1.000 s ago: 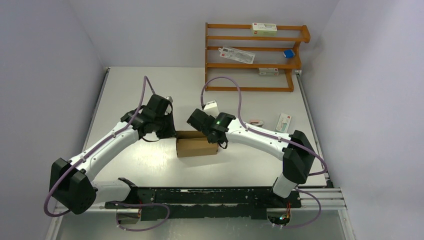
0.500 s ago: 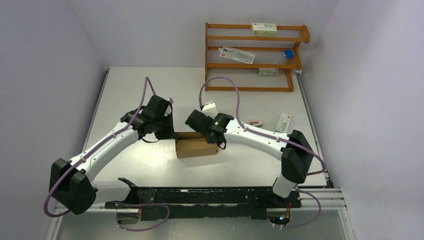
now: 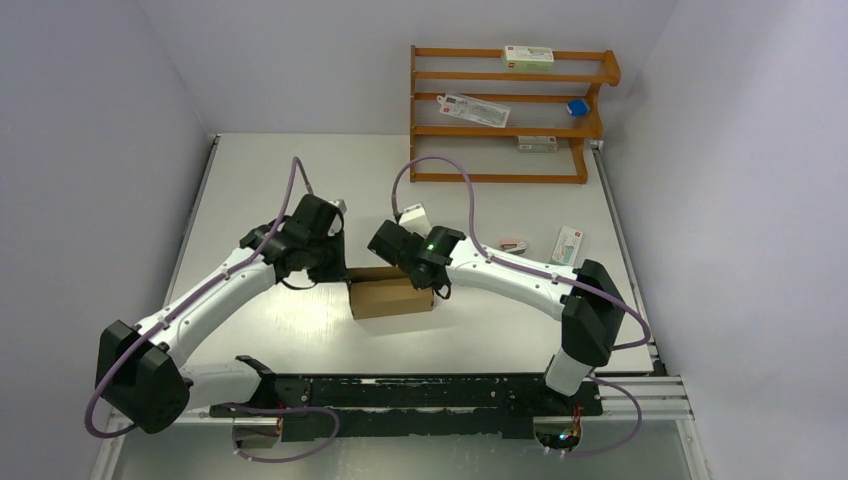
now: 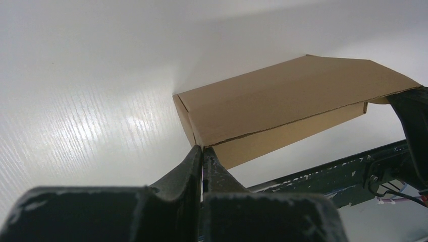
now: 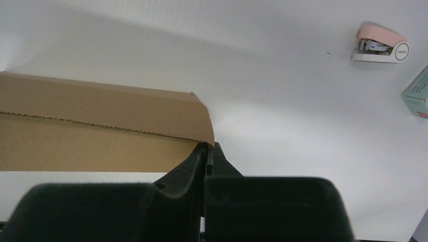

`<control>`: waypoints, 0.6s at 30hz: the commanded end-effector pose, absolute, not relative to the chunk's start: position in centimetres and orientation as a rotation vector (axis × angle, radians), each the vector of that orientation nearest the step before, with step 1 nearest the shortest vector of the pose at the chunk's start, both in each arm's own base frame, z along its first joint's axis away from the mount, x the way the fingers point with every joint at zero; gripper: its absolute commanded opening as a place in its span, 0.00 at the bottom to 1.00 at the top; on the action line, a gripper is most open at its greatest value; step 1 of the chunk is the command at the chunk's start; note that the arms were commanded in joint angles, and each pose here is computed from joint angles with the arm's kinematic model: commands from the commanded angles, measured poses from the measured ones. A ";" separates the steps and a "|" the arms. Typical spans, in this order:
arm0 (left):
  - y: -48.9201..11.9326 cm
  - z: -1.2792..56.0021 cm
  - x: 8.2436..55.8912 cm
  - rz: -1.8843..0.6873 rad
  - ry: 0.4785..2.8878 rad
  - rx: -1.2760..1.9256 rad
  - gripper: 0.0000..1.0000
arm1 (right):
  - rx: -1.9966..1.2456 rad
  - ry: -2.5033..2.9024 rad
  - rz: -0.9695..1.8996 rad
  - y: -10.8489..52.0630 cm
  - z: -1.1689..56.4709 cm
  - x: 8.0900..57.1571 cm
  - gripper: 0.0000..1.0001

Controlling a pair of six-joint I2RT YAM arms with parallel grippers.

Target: Fold the paper box

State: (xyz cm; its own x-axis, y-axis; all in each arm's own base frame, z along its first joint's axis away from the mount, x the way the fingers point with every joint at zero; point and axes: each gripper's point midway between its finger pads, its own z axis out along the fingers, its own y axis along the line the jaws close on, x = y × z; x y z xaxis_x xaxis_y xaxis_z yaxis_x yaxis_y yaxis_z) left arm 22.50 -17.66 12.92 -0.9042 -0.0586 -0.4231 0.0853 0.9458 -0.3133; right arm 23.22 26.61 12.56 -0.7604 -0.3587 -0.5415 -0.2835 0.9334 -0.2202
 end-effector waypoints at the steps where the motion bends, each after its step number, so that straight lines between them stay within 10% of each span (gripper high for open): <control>1: -18.8 13.0 22.0 -0.548 2.642 0.034 0.05 | -0.577 2.555 -0.148 27.5 11.1 21.4 0.00; 18: -19.1 12.7 22.2 -0.557 2.643 0.023 0.05 | -0.613 2.543 -0.131 28.4 12.0 22.0 0.00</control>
